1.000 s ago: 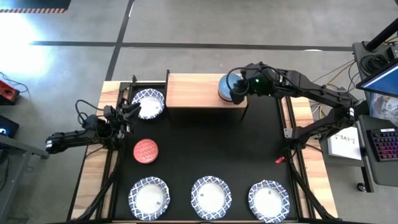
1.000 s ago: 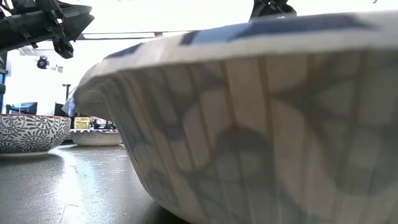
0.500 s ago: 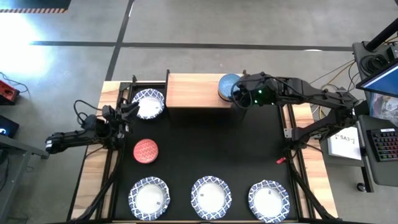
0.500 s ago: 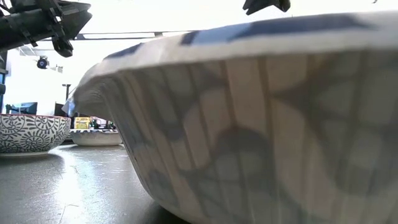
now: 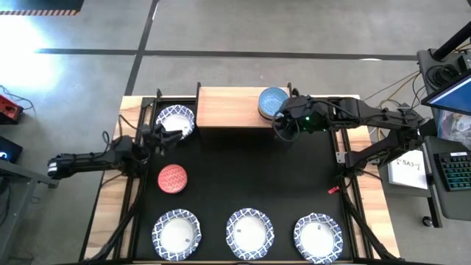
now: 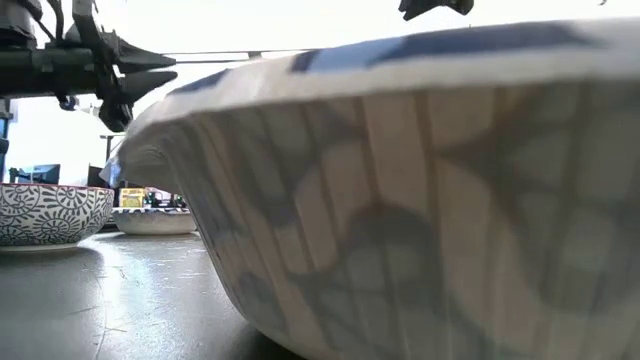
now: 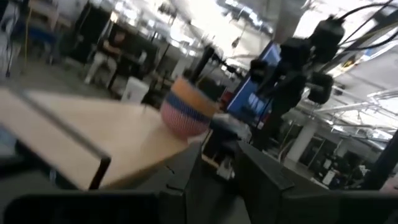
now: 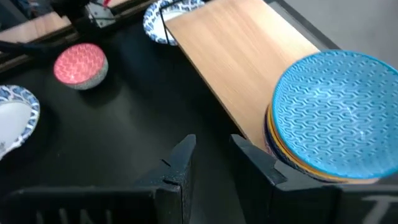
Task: Place and stack bowls onto a shelf
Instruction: Stack the middle left red bowl on top of the light blue stacked bowls on the shelf
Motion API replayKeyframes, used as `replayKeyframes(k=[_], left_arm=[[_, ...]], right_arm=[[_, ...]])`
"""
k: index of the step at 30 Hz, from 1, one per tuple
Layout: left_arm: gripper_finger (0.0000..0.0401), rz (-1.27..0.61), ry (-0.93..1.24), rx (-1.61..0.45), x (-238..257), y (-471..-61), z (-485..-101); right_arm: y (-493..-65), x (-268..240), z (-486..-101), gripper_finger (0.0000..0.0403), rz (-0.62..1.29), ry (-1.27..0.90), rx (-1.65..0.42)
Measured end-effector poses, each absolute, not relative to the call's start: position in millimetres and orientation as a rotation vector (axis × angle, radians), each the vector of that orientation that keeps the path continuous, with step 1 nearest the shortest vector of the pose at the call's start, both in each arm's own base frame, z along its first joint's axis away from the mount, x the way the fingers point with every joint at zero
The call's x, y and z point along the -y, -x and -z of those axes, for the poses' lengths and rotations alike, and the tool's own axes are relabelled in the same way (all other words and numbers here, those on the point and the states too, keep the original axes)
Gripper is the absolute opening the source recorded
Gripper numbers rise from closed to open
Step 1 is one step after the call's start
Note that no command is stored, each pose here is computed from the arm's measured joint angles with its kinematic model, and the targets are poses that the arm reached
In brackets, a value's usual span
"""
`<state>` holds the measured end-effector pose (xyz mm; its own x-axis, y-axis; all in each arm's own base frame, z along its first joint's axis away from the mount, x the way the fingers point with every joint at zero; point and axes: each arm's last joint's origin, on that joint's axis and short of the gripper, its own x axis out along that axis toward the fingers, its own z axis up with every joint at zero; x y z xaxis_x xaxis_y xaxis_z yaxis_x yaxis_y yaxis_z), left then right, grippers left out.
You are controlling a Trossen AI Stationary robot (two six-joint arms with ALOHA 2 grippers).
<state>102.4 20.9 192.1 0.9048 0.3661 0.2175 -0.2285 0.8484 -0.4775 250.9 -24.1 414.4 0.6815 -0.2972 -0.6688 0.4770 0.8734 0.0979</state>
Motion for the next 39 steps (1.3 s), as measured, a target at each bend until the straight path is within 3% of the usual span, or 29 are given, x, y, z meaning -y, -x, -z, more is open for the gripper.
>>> replayKeyframes(k=[5,9,16,22,33,39], left_arm=[[0.0082,-0.3,0.546,0.211,-21,-111,-186],[0.0082,-0.275,0.555,0.127,-21,-120,-204],[0.0082,-0.388,0.599,-0.325,-21,-135,-225],[0.0082,-0.311,0.665,-0.574,-3,-146,-238],[0.0082,-0.313,0.832,-0.87,42,-159,-216],[0.0082,-0.403,0.811,-0.981,54,-168,-229]], right_arm=[[-249,24,-413,0.0082,0.456,-0.3,-0.714],[-248,24,-411,0.0085,0.467,-0.317,-0.731],[-244,24,-408,0.0082,0.477,-0.315,-0.777],[-242,24,-407,0.0087,0.488,-0.328,-0.794],[-239,23,-404,0.0102,0.492,-0.313,-0.844],[-235,23,-402,0.0099,0.5,-0.306,-0.885]])
